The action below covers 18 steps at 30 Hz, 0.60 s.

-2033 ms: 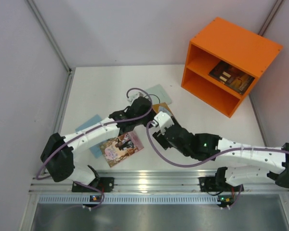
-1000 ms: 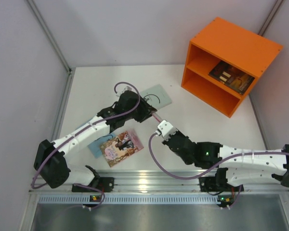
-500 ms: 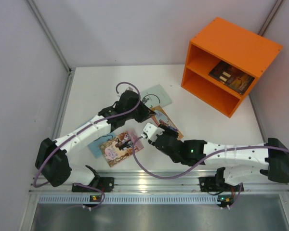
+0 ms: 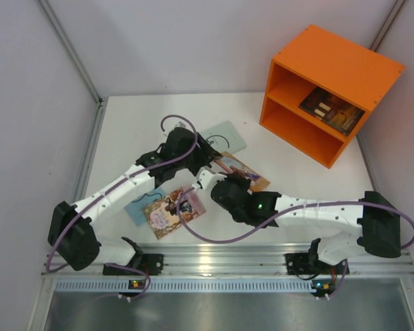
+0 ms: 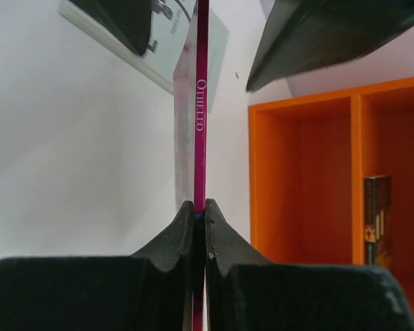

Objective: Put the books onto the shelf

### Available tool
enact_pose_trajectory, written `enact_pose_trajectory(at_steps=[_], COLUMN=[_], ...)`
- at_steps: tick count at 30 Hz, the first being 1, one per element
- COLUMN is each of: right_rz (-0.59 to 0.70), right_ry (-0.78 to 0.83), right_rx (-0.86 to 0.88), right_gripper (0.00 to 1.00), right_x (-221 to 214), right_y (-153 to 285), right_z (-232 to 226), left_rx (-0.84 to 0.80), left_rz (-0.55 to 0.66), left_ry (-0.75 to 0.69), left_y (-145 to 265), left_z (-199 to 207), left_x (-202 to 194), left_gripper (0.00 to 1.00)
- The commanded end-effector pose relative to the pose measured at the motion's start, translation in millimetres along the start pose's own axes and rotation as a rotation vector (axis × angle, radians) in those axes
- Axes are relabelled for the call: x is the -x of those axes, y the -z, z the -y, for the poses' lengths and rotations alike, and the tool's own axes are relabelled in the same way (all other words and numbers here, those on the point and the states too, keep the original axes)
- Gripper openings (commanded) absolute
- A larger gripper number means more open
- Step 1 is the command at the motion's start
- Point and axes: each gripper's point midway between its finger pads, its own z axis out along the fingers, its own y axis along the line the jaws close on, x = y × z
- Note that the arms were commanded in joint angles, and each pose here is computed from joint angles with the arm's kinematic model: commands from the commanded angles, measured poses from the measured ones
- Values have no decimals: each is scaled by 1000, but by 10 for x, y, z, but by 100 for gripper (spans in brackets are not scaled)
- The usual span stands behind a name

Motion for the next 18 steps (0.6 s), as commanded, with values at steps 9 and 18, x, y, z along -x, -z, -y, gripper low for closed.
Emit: enact_pose_trajectory(at_steps=[9, 18], right_rz=[-69, -116], right_ry=[111, 249], right_rx=[-273, -434], right_gripper=[0, 0], right_x=[-153, -273], right_y=[-12, -356], right_z=[1532, 2615], left_rx=[-131, -120], left_rz=[288, 302], left_ry=[-44, -64], left_y=[1069, 1225], left_z=[414, 28], left_x=[1446, 1355], left_gripper=[73, 74])
